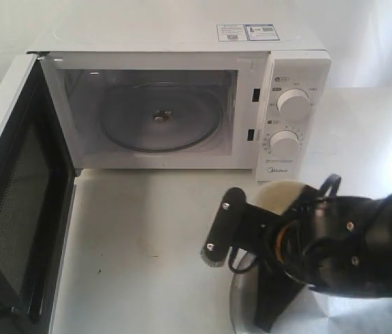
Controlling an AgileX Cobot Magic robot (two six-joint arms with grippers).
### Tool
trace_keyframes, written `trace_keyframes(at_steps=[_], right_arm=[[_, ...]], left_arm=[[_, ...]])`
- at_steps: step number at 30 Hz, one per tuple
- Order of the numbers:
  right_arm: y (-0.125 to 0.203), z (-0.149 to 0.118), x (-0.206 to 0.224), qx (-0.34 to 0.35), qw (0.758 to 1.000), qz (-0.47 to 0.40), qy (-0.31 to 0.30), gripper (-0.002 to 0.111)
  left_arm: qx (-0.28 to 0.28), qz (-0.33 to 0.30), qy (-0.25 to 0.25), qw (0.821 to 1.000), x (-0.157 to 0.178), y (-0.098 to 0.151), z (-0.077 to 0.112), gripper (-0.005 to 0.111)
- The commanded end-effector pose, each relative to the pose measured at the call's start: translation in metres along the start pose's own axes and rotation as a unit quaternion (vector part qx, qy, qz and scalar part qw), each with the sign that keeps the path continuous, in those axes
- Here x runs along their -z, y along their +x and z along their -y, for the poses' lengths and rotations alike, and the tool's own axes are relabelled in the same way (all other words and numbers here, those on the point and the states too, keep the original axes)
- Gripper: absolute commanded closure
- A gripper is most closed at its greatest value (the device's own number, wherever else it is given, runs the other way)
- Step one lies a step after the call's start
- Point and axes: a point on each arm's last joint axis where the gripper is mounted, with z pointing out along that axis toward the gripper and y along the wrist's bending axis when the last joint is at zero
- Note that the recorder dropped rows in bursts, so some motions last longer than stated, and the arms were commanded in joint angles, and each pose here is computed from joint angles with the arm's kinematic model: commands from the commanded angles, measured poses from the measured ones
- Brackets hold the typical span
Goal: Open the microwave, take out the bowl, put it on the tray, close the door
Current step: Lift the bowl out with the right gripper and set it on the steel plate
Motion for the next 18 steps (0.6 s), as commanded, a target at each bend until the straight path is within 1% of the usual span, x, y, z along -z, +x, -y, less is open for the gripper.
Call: trace_keyframes(at_steps=[1, 5, 7, 10, 16, 18], right_arm=[[0.024, -0.003, -0.006, -0.082, 0.996, -0.020, 0.020, 0.108], [0.039, -0.003, -0.009, -0.115, 0.991, -0.049, 0.049, 0.108], [0.044, -0.001, -0.009, -0.139, 0.986, -0.063, 0.069, 0.104], [0.046, 0.002, -0.009, -0.147, 0.983, -0.067, 0.088, 0.094], [0.034, 0.003, -0.009, -0.134, 0.988, -0.006, 0.082, 0.063], [0.027, 0.006, -0.008, -0.132, 0.987, 0.016, 0.092, 0.059]], left_arm=[[0.004, 0.003, 0.002, 1.000, 0.000, -0.001, 0.000, 0.107], [0.004, 0.003, 0.002, 1.000, 0.000, -0.001, 0.000, 0.107], [0.004, 0.003, 0.002, 1.000, 0.000, -0.001, 0.000, 0.107], [0.004, 0.003, 0.002, 1.000, 0.000, -0.001, 0.000, 0.107], [0.004, 0.003, 0.002, 1.000, 0.000, -0.001, 0.000, 0.107], [0.004, 0.003, 0.002, 1.000, 0.000, -0.001, 0.000, 0.107]])
